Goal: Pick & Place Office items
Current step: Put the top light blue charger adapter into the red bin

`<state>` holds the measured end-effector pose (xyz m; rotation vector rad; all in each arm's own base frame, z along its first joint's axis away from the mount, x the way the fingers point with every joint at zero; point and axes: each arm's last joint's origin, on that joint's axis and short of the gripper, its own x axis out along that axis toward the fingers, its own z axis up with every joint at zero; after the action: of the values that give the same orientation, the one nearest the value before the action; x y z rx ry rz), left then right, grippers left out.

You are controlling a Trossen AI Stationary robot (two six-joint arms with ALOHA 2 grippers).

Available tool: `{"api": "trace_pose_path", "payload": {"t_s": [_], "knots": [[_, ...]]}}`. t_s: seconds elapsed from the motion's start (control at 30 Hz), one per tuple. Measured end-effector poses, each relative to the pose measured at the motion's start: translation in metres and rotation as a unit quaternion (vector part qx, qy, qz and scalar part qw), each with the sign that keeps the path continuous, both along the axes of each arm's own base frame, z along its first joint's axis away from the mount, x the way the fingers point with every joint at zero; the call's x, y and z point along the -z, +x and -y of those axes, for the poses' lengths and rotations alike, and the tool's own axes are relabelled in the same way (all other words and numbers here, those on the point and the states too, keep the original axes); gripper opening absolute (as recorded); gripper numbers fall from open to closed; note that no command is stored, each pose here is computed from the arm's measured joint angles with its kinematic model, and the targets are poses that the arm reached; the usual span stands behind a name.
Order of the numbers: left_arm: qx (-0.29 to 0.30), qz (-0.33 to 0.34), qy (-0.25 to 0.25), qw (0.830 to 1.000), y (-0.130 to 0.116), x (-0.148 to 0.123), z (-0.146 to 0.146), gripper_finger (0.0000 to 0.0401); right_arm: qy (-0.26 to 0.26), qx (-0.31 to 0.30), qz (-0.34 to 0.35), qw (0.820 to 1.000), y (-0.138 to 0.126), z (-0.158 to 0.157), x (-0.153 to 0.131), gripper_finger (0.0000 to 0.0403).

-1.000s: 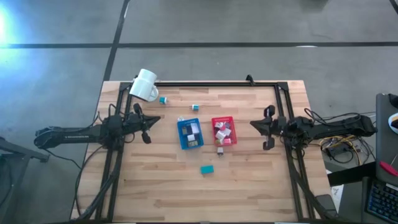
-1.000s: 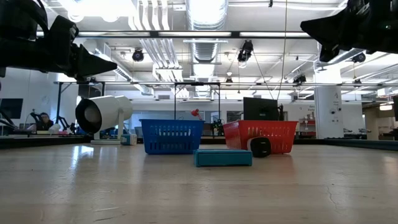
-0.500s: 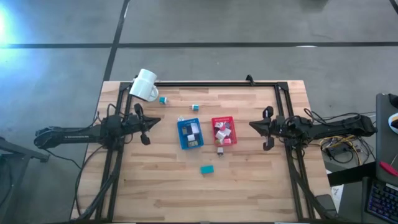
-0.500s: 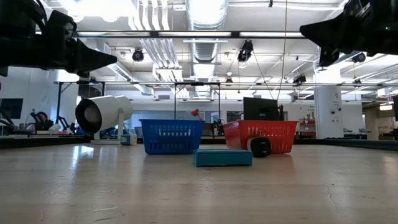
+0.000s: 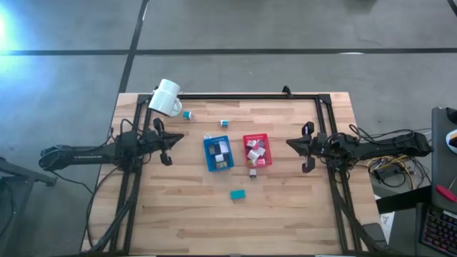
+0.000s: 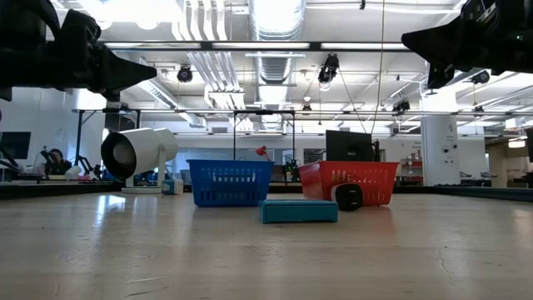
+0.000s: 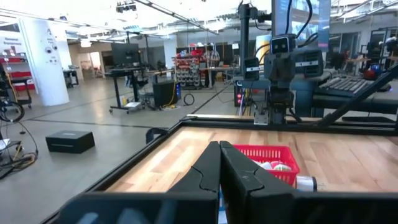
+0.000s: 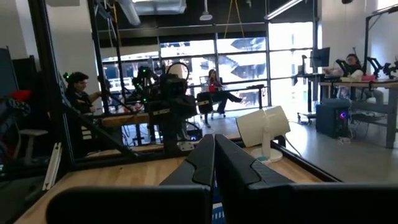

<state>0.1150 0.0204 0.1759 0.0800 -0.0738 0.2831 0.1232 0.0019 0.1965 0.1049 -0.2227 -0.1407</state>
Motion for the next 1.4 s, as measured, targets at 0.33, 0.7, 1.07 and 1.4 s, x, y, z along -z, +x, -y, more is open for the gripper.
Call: {"api": "trace_pose_path", "payload": {"t_s": [0.33,0.7,1.07,1.4], "knots": [[0.0,0.001,-0.001,1.0,0.0,0.0,0.0,0.0005,0.006,0.01,0.006,1.0,0.0,0.001,-0.001,0.0008],[0.0,0.001,-0.001,1.0,0.0,0.0,0.0,0.0005,0.015,0.009,0.014,1.0,0.0,0.001,-0.006,0.0008],[-0.002,-0.003,0.012,1.0,0.0,0.0,0.0,0.0005,0.016,0.009,0.01,1.0,0.0,0.001,-0.004,0.0008],[0.038,0.106,-0.052,0.992,-0.003,-0.017,0.002,0.0005,0.016,0.008,0.007,1.0,0.001,0.001,-0.003,0.0008]]}}
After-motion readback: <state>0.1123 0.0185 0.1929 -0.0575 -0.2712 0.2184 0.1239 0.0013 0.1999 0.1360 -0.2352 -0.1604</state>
